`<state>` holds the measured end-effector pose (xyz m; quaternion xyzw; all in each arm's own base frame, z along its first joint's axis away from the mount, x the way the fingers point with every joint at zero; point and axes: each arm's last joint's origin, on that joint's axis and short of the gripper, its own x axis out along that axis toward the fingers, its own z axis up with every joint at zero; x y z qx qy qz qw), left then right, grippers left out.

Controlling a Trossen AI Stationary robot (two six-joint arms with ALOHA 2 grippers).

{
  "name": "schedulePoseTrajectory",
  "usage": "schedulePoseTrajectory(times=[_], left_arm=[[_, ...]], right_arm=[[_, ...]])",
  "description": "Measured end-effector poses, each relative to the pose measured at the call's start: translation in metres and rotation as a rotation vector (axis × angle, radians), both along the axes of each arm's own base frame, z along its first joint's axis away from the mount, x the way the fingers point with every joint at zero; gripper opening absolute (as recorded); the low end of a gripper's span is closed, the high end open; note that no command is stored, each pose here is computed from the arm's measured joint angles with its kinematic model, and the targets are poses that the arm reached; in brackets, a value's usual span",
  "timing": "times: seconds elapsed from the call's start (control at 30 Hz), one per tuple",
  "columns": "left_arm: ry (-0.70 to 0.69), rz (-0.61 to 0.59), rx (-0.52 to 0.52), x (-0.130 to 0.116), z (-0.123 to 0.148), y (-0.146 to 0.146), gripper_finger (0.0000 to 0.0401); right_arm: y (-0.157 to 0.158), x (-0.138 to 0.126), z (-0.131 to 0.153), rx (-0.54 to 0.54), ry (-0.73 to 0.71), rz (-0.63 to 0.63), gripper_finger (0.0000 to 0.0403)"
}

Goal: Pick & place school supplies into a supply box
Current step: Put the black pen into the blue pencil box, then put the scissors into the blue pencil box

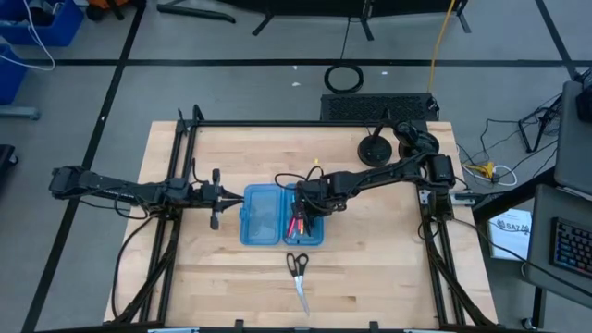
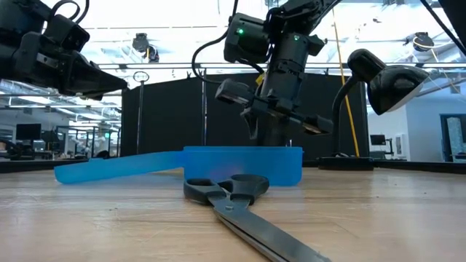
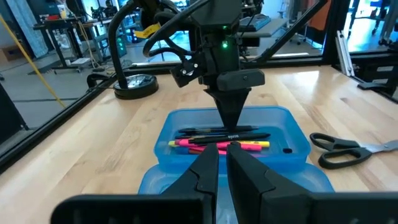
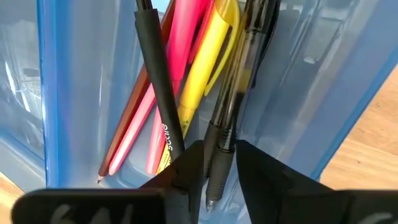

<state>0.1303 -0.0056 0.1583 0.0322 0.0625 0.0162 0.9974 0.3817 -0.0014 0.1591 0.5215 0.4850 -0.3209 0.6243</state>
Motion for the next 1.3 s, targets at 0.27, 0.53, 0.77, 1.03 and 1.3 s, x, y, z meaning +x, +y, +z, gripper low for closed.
schedulePoseTrajectory(times=[0.27, 0.53, 0.77, 1.03, 1.3], left_arm=[[0.003, 0.001, -0.012, 0.000, 0.000, 0.000, 0.0037], [0.009, 0.000, -0.007, 0.000, -0.001, 0.000, 0.0037], [-0.032, 0.009, -0.067, 0.000, 0.003, 0.000, 0.0037], [-0.056, 0.010, -0.068, 0.000, 0.005, 0.000, 0.0037], [0.051, -0.029, -0.200, -0.001, -0.005, -0.003, 0.0037]], right_arm=[[0.000, -0.005, 0.025, -0.093, -0.078, 0.080, 0.0092], [0.005, -0.021, 0.079, -0.418, -0.219, 0.355, 0.0093], [0.039, -0.032, 0.108, -1.013, -0.274, 0.775, 0.0091], [0.045, -0.046, 0.084, -1.125, -0.514, 1.040, 0.0007], [0.045, -0.076, 0.027, -1.117, -0.652, 1.089, 0.0002]])
